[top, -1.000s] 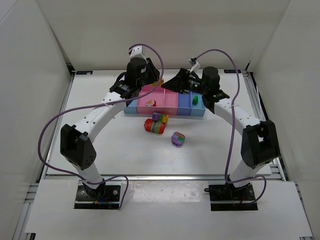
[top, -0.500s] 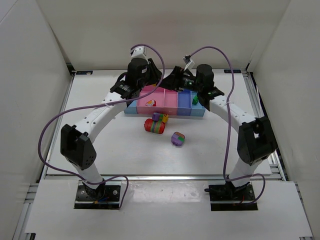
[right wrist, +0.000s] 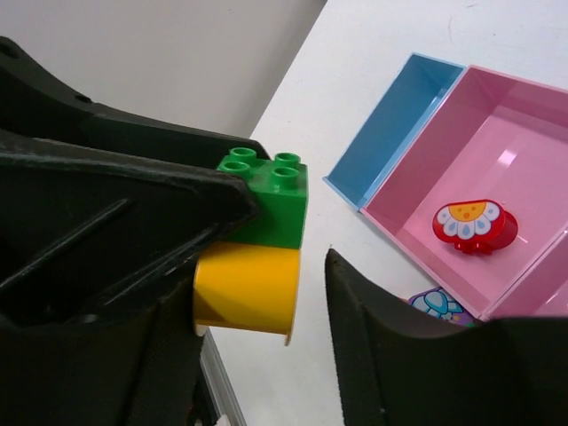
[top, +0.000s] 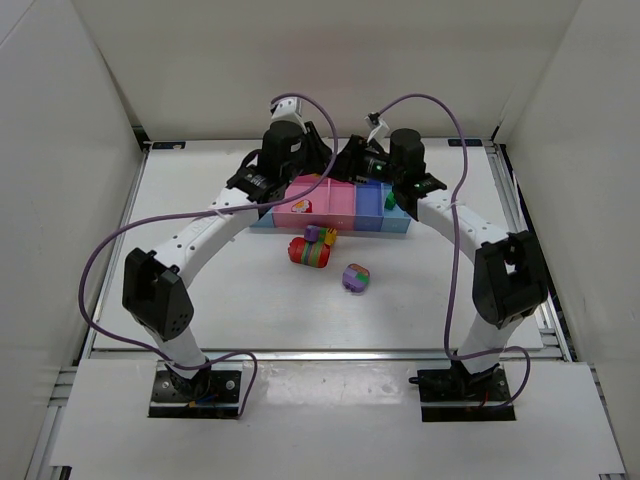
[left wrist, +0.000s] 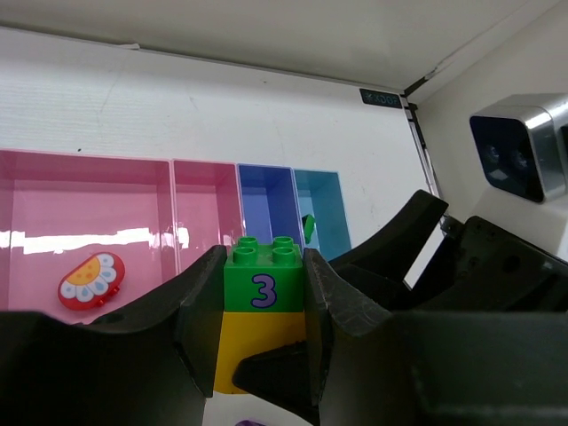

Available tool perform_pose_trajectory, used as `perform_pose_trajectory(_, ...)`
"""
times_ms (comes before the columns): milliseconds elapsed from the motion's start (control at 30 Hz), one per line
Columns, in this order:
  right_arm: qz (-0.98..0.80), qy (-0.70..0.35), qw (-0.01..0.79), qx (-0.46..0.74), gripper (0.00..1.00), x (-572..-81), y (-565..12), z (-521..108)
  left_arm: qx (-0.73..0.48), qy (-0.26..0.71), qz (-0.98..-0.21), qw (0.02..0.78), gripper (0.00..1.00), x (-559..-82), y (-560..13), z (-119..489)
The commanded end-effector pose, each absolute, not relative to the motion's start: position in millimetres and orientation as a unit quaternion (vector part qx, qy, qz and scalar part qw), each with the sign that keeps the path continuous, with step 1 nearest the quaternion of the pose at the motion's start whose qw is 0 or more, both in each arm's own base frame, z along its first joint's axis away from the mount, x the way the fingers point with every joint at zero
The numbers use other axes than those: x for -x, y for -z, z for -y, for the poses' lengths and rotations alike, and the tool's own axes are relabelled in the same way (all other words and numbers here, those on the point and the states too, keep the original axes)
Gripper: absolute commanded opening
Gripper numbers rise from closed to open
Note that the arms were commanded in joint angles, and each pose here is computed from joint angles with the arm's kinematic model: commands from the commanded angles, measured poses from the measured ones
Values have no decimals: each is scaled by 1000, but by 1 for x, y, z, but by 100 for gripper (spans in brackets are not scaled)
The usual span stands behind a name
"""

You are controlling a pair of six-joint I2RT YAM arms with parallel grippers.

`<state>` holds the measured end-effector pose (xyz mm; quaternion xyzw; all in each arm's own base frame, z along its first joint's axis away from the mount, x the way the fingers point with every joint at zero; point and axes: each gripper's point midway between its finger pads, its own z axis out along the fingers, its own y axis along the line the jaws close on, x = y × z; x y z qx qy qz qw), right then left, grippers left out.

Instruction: Sort the legos into containers by color

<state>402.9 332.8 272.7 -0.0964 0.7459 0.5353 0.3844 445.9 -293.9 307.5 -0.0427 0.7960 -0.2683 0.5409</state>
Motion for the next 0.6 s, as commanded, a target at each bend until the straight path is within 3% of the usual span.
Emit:
perform_pose_trajectory(0,-722,-538,421,109,52,-411,-298,-337,27,284,-781,556,10,-433,-329,298)
perform_pose_trajectory(133,-717,-539,427,115,36,-408,-301,-338,28,278,-783,556,10,-436,-324,297)
perform_pose_trajectory(267,-716,-536,431,119,7,-402,-304,-339,30,258,-774,577,10,-448,-325,292)
perform_pose_trajectory(367,-720,-537,423,119,0,-391,-299,-340,40,243,-767,592,10,-464,-330,283)
perform_pose_trajectory(567,-719,-540,420,124,0,-376,-300,-341,46,222,-753,617,10,-488,-336,274)
